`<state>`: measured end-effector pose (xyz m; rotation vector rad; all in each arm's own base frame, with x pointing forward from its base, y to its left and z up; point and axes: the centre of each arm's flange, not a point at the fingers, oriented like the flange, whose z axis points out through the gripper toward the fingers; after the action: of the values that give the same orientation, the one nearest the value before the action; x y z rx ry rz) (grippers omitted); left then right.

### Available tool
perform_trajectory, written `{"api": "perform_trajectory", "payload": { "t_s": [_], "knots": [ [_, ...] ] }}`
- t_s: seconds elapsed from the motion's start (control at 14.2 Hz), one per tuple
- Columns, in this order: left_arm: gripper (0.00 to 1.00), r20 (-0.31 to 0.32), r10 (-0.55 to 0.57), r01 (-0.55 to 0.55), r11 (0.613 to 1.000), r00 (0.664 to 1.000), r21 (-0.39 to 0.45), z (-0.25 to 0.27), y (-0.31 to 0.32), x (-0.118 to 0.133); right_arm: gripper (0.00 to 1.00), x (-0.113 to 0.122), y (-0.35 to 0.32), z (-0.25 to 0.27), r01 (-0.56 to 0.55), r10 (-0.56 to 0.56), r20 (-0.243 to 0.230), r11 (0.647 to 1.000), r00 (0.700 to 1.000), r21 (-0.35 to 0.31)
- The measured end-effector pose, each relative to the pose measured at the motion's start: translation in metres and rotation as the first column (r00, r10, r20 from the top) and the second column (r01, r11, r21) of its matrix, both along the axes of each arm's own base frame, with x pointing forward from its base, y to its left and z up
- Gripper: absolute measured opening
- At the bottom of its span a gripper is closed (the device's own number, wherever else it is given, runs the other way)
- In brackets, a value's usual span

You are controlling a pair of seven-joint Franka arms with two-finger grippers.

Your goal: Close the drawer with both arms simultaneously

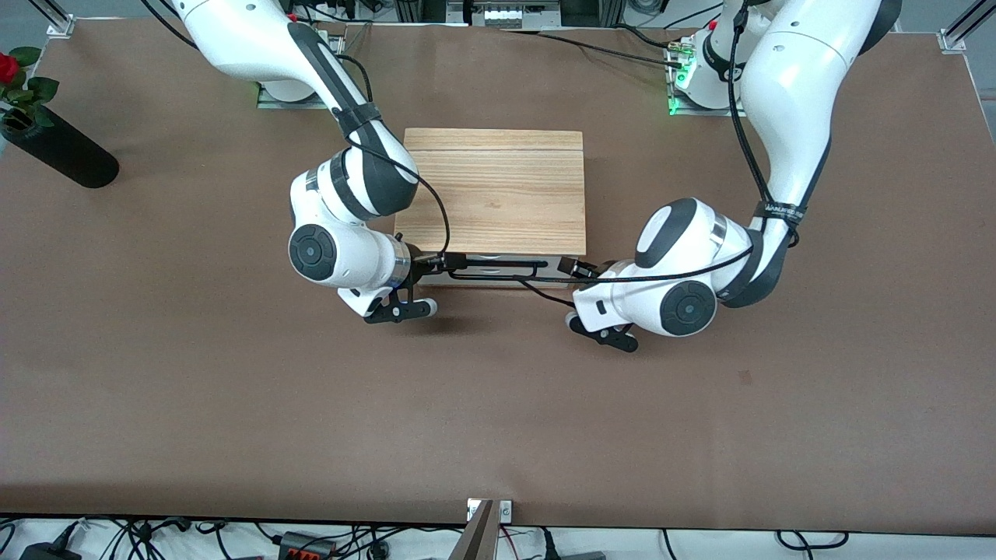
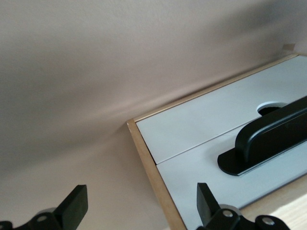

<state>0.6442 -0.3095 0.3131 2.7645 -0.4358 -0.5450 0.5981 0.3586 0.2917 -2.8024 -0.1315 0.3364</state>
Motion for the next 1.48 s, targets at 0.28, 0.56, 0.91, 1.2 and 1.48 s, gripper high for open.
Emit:
{"api": "perform_trajectory", "payload": {
  "t_s": [0.28,0.56,0.91,1.2,1.48],
  "knots": [
    [1.0,0.042,0.048,-0.048,0.999,0.998,-0.017,0.027,0.032,0.019,1.0,-0.002,0.004,0.039,-0.016,0.015,0.036,1.0,0.999,0.023],
    [1.0,0.095,0.087,-0.085,0.996,0.992,-0.027,0.064,0.057,0.028,1.0,0.004,-0.022,0.112,-0.014,0.012,0.125,1.0,0.992,0.011],
    [1.0,0.184,0.141,-0.137,0.99,0.973,-0.032,0.145,0.125,0.035,1.0,0.021,-0.112,0.174,0.01,0.03,0.185,0.978,0.982,-0.209],
    [1.0,0.229,0.114,-0.117,0.993,0.967,0.0,0.191,0.204,0.03,1.0,0.032,-0.2,0.226,0.093,-0.047,0.144,0.937,0.988,-0.338],
    [1.0,0.265,0.105,-0.136,0.985,0.959,0.105,0.215,0.24,0.023,1.0,0.03,-0.27,0.267,0.129,-0.098,0.1,0.922,0.99,-0.366]
  ]
}}
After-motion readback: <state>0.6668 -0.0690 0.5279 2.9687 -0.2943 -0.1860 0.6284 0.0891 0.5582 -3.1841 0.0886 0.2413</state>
